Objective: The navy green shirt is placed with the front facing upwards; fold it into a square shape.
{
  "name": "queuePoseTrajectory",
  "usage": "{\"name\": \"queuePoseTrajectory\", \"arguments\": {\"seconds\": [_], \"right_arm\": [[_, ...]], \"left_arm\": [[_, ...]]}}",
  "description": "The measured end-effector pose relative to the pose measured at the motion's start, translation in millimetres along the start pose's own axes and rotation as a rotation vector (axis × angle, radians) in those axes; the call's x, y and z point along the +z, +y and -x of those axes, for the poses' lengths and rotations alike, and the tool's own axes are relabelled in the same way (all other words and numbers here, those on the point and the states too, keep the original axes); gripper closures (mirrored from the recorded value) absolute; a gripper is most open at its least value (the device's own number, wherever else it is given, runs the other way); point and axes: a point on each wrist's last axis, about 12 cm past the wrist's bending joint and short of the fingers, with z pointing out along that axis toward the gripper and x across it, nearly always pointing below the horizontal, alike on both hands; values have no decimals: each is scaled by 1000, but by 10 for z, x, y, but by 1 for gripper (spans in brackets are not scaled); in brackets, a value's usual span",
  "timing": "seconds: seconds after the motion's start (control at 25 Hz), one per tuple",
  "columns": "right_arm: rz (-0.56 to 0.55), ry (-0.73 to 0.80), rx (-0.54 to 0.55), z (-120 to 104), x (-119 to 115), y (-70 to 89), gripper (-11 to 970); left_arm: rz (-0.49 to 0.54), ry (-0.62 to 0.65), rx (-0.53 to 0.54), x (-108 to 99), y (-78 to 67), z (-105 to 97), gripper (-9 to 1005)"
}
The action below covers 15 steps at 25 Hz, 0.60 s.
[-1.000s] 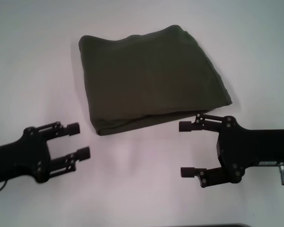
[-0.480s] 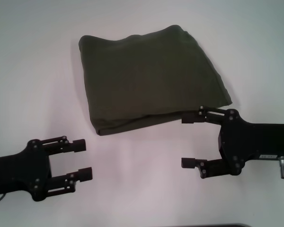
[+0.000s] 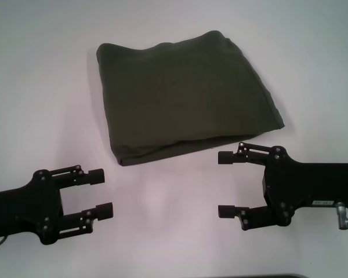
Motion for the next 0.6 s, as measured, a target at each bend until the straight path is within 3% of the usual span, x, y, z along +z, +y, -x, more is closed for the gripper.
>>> {"name": "queuePoseTrajectory", "arguments": {"seconds": [0.6], "right_arm": [[8, 6, 28, -55, 0, 52, 44]], "left_arm": [[5, 4, 10, -11, 17, 19, 325]]}}
